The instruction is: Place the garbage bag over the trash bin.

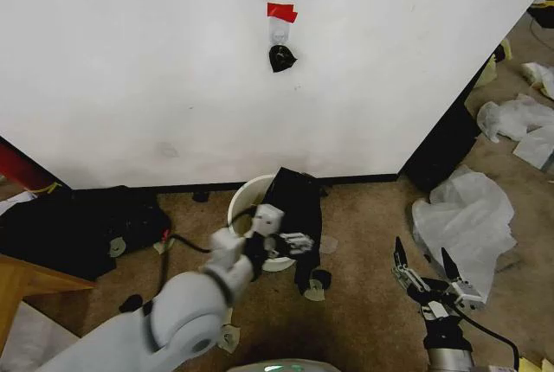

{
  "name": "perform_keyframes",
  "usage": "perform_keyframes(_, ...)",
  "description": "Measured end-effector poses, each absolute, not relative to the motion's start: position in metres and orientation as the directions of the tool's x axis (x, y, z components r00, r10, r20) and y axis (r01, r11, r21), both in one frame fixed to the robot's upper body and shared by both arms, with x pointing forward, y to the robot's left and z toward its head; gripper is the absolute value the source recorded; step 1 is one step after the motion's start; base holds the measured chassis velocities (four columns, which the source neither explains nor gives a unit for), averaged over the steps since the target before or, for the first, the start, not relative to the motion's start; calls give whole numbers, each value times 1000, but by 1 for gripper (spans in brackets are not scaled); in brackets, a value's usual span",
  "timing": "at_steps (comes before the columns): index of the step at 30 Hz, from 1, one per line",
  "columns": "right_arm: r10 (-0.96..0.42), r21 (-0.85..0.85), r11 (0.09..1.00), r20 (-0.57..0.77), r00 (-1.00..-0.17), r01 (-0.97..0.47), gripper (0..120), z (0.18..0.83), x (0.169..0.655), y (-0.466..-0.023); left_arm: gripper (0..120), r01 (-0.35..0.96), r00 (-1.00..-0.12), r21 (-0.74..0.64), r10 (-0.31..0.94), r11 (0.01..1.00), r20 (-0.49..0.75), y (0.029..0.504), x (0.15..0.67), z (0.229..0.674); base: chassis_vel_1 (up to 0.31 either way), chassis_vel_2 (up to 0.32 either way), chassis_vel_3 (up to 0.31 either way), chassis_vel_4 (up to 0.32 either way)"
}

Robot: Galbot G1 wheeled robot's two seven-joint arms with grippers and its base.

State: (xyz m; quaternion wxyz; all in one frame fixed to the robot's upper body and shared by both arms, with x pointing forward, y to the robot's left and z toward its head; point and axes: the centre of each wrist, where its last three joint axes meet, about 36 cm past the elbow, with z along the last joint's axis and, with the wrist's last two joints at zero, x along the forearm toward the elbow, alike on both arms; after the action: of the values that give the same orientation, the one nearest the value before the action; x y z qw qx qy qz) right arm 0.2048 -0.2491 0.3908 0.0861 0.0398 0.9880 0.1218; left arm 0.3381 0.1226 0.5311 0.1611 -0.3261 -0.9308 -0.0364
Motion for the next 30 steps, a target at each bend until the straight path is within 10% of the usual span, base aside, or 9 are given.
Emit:
perform_keyframes(16, 100, 247, 967, -128, -987, 66, 100, 383, 206, -254, 95, 557, -757, 14, 501, 830, 419, 74, 346, 525, 0, 0, 0, 0)
perform_keyframes(30, 101, 261, 963, -119, -988, 67, 100, 385, 207, -264, 42, 519, -829, 208, 429, 829, 359, 45, 356, 487, 0, 0, 0, 0)
